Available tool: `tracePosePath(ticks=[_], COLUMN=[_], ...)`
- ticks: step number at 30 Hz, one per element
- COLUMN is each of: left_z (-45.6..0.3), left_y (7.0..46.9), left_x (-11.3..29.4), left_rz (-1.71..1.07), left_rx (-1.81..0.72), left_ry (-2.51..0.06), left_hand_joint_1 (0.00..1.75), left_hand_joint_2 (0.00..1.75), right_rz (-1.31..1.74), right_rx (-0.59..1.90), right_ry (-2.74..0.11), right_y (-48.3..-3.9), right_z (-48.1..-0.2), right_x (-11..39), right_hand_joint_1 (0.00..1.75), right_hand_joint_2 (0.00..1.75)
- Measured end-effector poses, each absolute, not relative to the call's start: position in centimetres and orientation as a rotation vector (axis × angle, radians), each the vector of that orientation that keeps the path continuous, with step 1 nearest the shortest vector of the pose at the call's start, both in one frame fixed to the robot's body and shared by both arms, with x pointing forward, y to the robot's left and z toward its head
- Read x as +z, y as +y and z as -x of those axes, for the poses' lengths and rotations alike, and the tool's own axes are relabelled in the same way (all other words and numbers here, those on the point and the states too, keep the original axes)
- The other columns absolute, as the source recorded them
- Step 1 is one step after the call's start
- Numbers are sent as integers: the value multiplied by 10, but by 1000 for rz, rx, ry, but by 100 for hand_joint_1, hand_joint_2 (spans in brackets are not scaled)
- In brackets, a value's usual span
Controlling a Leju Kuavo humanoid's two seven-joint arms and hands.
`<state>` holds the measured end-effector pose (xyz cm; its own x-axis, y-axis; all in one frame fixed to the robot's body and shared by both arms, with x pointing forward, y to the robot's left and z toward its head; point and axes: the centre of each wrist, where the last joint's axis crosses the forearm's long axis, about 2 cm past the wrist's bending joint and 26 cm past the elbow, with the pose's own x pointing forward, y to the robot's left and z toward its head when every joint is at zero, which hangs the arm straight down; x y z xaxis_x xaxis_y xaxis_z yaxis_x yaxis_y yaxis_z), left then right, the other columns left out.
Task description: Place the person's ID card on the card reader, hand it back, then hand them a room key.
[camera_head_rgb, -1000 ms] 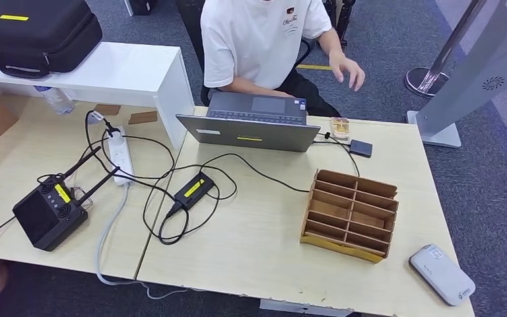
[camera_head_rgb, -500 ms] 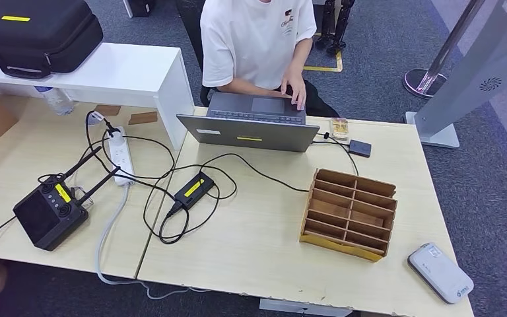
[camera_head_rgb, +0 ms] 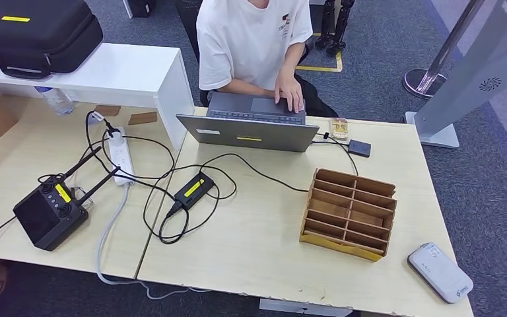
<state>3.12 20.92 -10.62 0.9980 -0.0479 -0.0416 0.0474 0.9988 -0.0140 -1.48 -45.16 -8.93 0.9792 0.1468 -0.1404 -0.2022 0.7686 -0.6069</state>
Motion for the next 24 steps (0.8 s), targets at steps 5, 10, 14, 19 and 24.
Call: tracePosePath(ticks=[5,10,14,19,24], left_z=[-31,-33,-33,-34,-35], left_y=[209,210,210,209,210], left_x=[-106,-106,-106,-106,-106], left_rz=[14,6,3,6,6], left_rx=[-34,-13,5,11,4], left_ry=[54,65,68,65,62], left_hand_joint_1=[0,0,0,0,0], left_hand_joint_2=[175,175,175,175,175], right_rz=[581,488,409,330,313], right_rx=[203,242,265,283,282], right_ry=[95,113,117,99,72], right_y=[-419,-385,-356,-327,-302], right_z=[9,4,1,-3,-9], right_x=[-99,-106,-110,-113,-114], right_hand_joint_1=[0,0,0,0,0], right_hand_joint_2=[175,175,175,175,175])
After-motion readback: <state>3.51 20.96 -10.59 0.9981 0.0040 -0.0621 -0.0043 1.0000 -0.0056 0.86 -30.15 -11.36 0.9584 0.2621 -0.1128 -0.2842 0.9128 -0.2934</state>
